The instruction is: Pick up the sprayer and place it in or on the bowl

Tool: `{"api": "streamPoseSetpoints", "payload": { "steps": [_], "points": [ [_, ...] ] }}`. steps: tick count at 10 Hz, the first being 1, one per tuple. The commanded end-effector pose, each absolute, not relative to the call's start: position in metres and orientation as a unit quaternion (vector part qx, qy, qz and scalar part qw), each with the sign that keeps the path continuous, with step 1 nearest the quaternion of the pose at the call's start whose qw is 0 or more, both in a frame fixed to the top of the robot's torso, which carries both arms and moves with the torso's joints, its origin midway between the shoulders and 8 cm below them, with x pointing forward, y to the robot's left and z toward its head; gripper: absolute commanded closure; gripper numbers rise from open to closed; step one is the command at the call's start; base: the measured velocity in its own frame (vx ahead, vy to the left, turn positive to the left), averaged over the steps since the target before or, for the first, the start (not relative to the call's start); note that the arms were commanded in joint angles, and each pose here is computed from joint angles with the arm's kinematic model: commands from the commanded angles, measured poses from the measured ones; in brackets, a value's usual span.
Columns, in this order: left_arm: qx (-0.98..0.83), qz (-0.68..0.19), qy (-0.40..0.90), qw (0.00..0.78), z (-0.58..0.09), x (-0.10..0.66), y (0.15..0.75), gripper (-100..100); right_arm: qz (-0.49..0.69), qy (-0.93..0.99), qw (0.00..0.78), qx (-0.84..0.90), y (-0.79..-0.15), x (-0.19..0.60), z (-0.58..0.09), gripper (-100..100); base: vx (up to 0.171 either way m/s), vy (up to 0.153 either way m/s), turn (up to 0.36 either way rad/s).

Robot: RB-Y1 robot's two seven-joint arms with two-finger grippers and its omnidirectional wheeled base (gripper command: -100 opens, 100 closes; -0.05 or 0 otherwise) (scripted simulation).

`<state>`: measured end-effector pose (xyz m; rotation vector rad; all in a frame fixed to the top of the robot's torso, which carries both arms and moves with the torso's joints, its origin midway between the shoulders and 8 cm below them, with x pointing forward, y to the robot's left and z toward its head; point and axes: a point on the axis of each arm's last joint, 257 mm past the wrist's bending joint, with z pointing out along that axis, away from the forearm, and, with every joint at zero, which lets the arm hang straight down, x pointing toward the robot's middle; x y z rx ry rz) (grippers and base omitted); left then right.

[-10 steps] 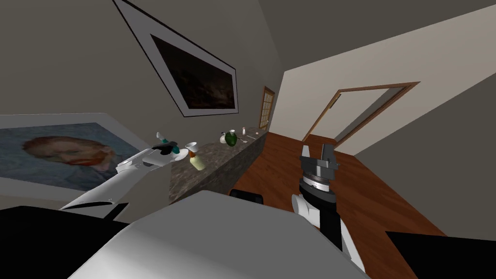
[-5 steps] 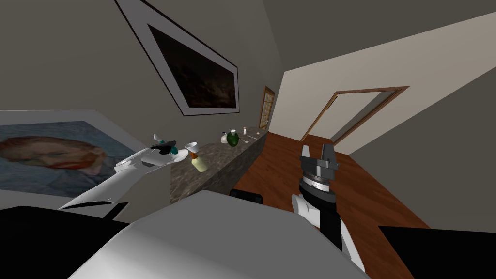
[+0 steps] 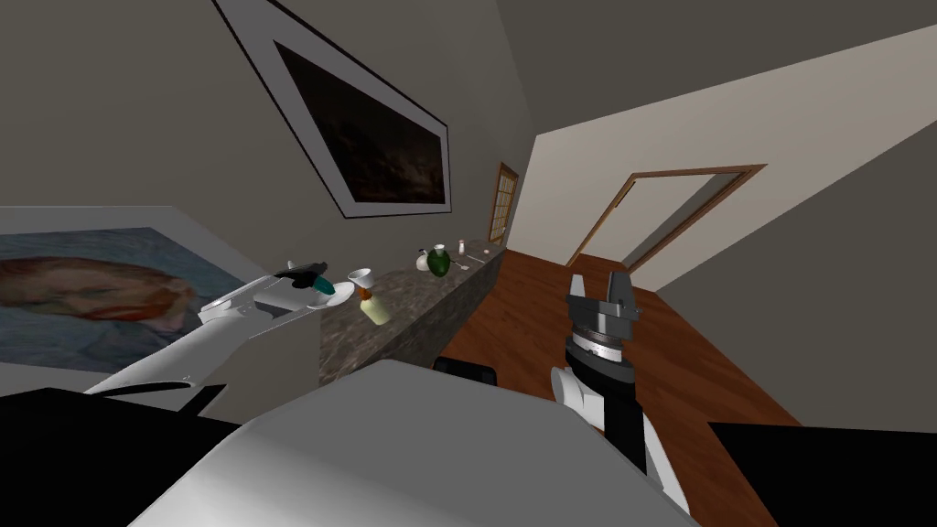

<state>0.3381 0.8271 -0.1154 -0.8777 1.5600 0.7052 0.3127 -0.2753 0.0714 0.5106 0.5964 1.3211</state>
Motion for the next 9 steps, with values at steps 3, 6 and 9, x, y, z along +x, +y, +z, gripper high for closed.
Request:
{"api": "streamPoseSetpoints", "payload": {
  "steps": [3,6,9],
  "points": [
    [-0.375,0.304,0.660,0.575,-0.087,0.335,0.833,-100,0.597,0.270,0.719,0.231,-0.275,0.313,0.071,0,-0.014,-0.031,-0.021],
    [-0.373,0.306,0.659,0.578,-0.063,0.335,0.835,-100,0.597,0.270,0.719,0.231,-0.275,0.313,0.071,0,-0.006,-0.027,-0.025],
    [-0.373,0.306,0.658,0.578,-0.060,0.336,0.836,0,0.597,0.270,0.719,0.231,-0.275,0.313,0.071,0,-0.006,-0.013,-0.009]
  ]
}}
